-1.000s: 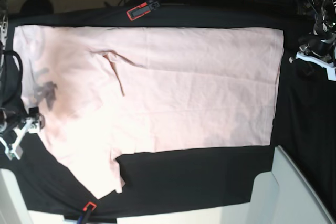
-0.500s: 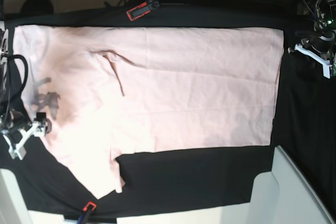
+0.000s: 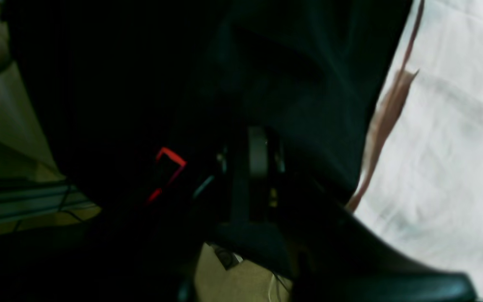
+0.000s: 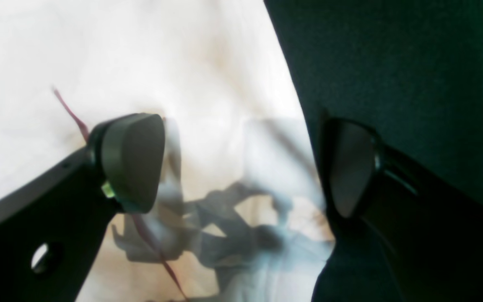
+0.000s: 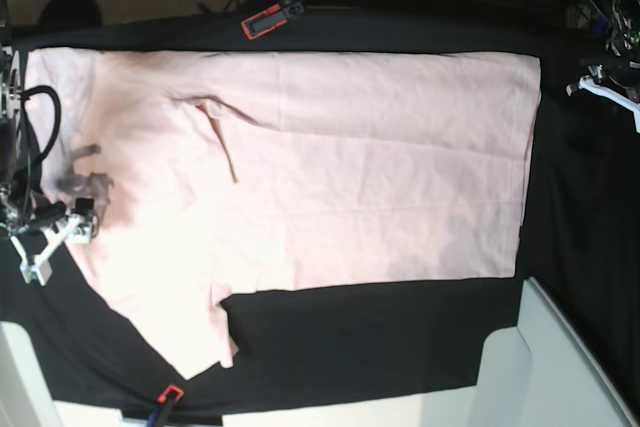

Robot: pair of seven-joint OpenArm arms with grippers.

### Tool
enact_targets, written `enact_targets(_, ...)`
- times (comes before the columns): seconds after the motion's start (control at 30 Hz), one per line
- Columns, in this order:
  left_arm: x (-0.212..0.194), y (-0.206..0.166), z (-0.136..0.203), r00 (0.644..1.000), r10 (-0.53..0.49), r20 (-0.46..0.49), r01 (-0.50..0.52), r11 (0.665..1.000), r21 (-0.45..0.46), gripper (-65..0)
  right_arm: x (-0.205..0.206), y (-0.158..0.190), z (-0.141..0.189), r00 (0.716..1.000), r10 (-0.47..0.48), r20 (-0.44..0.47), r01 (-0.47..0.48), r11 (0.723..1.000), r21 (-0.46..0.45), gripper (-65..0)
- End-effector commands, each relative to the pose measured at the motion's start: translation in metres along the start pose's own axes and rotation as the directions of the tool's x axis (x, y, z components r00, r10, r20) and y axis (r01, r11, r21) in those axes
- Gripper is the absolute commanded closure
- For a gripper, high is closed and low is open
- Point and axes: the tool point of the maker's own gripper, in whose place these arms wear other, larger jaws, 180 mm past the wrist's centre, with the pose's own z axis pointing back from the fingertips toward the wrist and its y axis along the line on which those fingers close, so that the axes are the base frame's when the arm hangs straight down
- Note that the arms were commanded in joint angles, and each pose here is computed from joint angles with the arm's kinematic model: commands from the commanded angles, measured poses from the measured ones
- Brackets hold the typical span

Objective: Fold the T-shirt properly
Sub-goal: 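Pull the grasped side edge outward with the right gripper, then move the left gripper down to the shirt's opposite side edge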

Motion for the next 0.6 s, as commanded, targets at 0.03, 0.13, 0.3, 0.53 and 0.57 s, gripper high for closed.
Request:
enact_targets(0.03,0.014,0.007,0.002,0.999,-0.016,0.038,0.016,1.0,0.014,-7.1,0.029,-0.019,0.009,0.998,-0.009,0.068,0.013,0.998,-0.053,-57.2)
enact_targets(0.13,0.008,0.003,0.002,0.999,0.002,0.032,-0.002,1.0,0.009,-7.1,0.026,-0.016,0.008,0.998,0.039,0.047,-0.036,0.998,-0.057,-56.9)
enact_targets(0.3,0.002,0.0,0.002,1.0,0.016,0.021,-0.016,1.0,0.006,-7.1,0.026,-0.016,0.007,0.997,0.041,0.063,-0.037,0.997,-0.062,-55.4)
enact_targets(0.53,0.002,0.0,0.002,1.0,0.016,0.02,-0.016,1.0,0.006,-7.2,0.025,-0.016,0.006,0.997,0.04,0.06,-0.037,0.997,-0.062,-25.8)
enact_targets(0.57,0.002,0.0,0.002,1.0,0.016,0.02,-0.016,1.0,0.006,-7.2,0.025,-0.015,0.006,0.997,0.04,0.06,-0.036,0.997,-0.062,-24.5)
